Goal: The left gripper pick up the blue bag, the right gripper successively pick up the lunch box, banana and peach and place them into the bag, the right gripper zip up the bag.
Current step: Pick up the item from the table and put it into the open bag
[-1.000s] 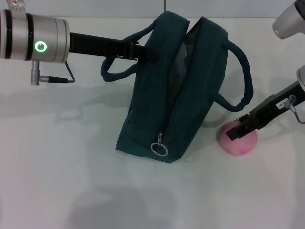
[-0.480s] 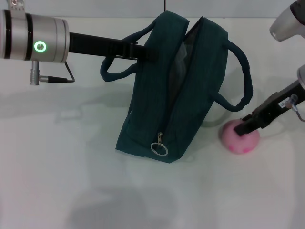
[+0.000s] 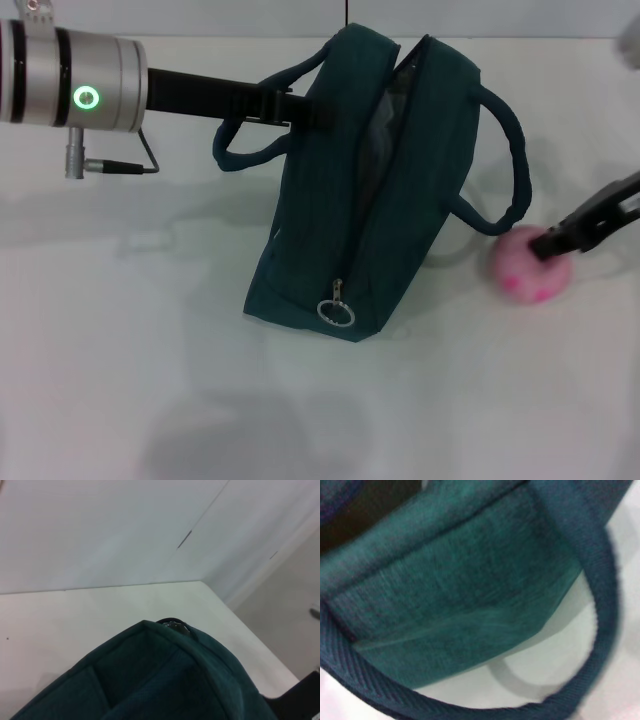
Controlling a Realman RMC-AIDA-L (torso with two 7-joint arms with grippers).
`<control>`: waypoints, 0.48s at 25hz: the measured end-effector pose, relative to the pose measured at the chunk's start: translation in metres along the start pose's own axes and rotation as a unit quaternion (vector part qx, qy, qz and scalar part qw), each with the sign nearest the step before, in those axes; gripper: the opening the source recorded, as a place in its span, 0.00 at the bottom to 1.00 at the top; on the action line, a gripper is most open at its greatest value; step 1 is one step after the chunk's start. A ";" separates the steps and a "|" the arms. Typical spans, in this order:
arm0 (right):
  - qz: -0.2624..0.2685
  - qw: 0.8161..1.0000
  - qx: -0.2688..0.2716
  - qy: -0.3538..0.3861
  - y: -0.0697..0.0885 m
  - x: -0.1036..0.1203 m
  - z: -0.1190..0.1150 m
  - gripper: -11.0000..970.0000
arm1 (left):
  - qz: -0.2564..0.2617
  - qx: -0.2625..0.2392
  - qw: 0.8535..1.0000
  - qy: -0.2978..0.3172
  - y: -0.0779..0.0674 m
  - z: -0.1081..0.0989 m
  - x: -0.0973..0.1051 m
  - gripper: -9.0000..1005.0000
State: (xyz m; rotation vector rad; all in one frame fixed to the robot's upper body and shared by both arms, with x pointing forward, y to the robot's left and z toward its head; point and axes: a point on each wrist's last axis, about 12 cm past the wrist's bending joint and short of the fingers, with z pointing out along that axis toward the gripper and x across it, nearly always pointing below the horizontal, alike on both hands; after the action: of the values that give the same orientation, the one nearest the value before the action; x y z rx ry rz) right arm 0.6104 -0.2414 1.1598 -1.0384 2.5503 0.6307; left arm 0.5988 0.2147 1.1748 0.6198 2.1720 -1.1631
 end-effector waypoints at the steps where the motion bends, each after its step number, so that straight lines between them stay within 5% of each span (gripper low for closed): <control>1: 0.012 1.000 -0.004 -0.016 -0.005 0.005 -0.008 0.18 | 0.000 0.003 1.000 -0.001 -0.001 0.000 0.000 0.06; 7: 0.070 0.980 -0.057 -0.178 -0.029 0.052 -0.074 0.09 | -0.004 0.026 1.000 -0.005 -0.006 0.000 -0.001 0.06; 12: 0.009 0.931 -0.145 -0.335 -0.015 0.074 -0.120 0.06 | -0.010 0.035 0.999 0.000 -0.008 0.000 0.001 0.06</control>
State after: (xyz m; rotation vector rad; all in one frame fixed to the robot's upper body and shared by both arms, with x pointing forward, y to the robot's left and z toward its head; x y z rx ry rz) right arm 0.5562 -0.3547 1.2256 -0.7080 1.9023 1.1621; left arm 0.5932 0.2111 1.1786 0.6299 2.1497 -1.2533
